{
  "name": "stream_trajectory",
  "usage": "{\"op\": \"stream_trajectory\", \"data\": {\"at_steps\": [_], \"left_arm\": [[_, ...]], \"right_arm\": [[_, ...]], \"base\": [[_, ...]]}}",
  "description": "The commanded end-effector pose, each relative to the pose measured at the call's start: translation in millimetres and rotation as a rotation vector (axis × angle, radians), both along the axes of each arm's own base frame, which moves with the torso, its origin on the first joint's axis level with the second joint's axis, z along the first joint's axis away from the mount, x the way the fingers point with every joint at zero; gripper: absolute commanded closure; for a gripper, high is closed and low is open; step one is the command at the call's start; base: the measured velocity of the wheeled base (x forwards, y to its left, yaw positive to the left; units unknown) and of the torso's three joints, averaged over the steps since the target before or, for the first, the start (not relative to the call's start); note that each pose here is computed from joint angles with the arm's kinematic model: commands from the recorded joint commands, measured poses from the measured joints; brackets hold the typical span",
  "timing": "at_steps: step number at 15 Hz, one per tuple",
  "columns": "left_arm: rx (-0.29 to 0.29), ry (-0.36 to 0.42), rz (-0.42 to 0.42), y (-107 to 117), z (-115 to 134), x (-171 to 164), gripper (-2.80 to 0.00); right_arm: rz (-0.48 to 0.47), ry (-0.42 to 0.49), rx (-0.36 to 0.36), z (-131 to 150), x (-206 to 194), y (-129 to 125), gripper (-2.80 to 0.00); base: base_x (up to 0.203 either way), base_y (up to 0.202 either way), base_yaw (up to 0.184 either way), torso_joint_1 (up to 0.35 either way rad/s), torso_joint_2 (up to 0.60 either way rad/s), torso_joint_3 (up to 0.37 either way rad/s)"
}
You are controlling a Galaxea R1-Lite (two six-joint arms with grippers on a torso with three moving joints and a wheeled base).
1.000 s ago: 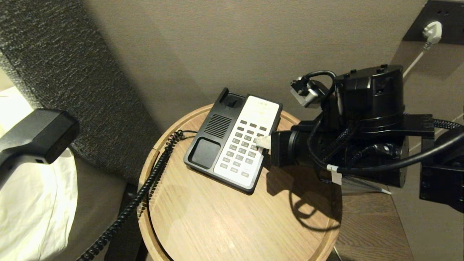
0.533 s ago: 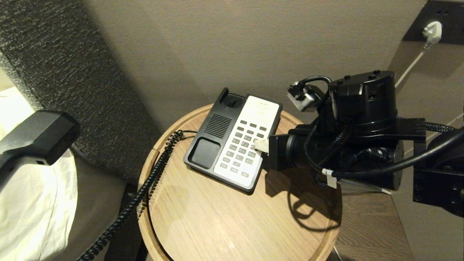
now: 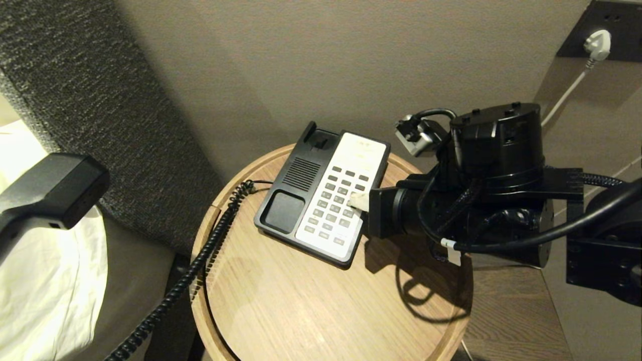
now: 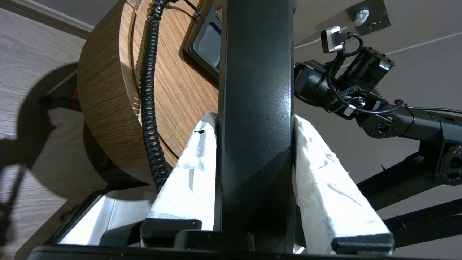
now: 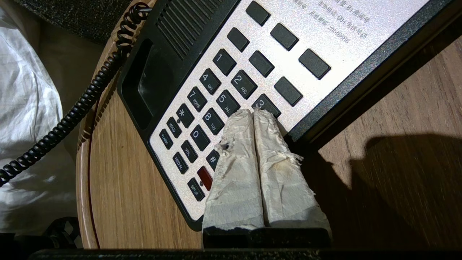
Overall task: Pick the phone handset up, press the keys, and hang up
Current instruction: Dial the number
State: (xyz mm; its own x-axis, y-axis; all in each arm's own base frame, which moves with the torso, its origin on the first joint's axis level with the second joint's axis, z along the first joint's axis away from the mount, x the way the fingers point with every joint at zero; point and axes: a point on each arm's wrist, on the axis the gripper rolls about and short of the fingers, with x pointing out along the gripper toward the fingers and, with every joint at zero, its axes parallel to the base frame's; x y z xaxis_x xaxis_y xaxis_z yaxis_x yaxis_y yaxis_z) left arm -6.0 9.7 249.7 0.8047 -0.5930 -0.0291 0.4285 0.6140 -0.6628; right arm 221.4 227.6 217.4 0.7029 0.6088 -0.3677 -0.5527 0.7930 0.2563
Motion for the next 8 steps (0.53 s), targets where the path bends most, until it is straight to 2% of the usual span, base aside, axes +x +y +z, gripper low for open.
{"op": "stream_trajectory", "data": {"at_steps": [1, 8], "left_arm": [[-0.001, 0.006, 0.002, 0, -1, 0, 0.0], [-0.001, 0.006, -0.004, 0, -3, 0, 0.0]], "right_arm": [[0.001, 0.01, -0.02, -6, -1, -1, 0.0], [-0.01, 0.02, -0.039, -17, -1, -1, 0.0]], "base": [[0.0, 0.0, 0.0, 0.0, 0.0, 0.0], [0.0, 0.0, 0.0, 0.0, 0.0, 0.0]]}}
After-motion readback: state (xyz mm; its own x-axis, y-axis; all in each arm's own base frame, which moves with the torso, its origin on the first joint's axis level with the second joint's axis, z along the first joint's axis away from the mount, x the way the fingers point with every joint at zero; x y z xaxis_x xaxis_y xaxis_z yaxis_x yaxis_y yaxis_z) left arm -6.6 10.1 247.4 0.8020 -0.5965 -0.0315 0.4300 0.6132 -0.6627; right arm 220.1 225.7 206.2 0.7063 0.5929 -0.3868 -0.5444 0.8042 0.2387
